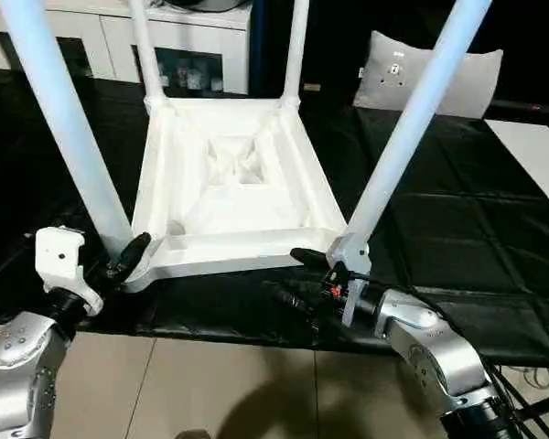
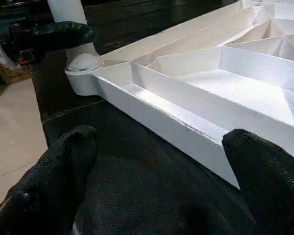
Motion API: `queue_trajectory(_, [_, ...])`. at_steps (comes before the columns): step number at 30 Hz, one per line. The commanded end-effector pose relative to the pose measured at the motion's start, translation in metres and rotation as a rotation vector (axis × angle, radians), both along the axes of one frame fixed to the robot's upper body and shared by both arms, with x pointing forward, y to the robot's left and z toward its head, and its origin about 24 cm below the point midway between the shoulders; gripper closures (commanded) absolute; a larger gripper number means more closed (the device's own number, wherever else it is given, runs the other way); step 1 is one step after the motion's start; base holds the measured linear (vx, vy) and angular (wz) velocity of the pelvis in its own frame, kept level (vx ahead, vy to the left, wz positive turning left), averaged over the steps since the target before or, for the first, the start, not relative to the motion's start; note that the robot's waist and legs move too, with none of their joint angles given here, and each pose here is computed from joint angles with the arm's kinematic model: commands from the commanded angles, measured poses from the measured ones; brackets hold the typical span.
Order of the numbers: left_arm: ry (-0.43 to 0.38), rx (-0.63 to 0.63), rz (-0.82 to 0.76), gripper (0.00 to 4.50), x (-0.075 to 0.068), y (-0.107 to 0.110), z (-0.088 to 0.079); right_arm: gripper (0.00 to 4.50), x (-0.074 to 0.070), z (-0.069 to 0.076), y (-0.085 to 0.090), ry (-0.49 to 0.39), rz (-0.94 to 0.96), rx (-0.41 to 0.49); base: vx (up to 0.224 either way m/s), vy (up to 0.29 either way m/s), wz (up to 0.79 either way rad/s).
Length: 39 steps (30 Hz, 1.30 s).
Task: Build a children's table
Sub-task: Flip table
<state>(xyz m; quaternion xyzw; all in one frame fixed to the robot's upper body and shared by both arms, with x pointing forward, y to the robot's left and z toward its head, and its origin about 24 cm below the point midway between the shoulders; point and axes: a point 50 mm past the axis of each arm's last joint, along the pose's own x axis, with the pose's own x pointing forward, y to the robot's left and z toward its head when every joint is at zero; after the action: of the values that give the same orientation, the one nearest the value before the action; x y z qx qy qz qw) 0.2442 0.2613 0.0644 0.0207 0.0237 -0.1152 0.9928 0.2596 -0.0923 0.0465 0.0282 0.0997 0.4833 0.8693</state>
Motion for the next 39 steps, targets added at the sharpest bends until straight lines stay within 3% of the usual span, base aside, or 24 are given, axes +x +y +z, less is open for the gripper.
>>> queue_trajectory(1, [-0.031,-0.011,0.01,1.98,-0.002,-0.005,0.002,0.0,0.001,0.001,-0.003,-0.009,-0.004,-0.009,0.0,0.0,0.0])
queue_trajectory(5, [-0.026,-0.071,0.046,2.34,-0.005,-0.011,-0.001,0.0,0.002,0.001,-0.002,-0.012,-0.006,-0.008,0.0,0.0,0.0])
queue_trajectory(8, [-0.023,-0.1,0.062,2.36,-0.006,-0.013,-0.003,0.0,0.003,0.001,-0.002,-0.013,-0.004,-0.009,0.0,0.0,0.0])
queue_trajectory(15, [0.034,-0.376,0.16,2.41,-0.012,-0.032,-0.016,0.0,0.004,0.003,0.002,-0.005,-0.011,0.029,0.0,0.0,0.0])
queue_trajectory(19, [0.137,-0.602,0.19,2.41,-0.014,-0.047,-0.029,0.0,0.009,0.002,0.002,0.014,-0.073,0.03,0.0,0.0,0.0])
queue_trajectory(22, [0.203,-0.68,0.185,2.41,-0.014,-0.053,-0.035,0.0,0.012,0.002,0.001,0.025,-0.101,0.031,0.0,0.0,0.0])
queue_trajectory(26, [0.278,-0.636,0.101,2.41,-0.016,-0.065,-0.039,0.0,0.023,0.006,0.0,0.029,-0.202,0.072,0.0,0.0,0.0])
queue_trajectory(29, [0.308,-0.604,0.026,2.41,-0.018,-0.077,-0.039,0.0,0.037,0.015,0.002,0.042,-0.302,0.19,0.0,0.0,0.0])
queue_trajectory(34, [0.324,-0.602,-0.03,2.41,-0.016,-0.086,-0.035,0.0,0.046,0.03,0.012,0.059,-0.292,0.359,0.0,0.0,0.0])
queue_trajectory(39, [0.328,-0.586,-0.061,2.41,-0.015,-0.09,-0.033,0.0,0.055,0.027,0.02,0.095,-0.327,0.346,0.0,0.0,0.0])
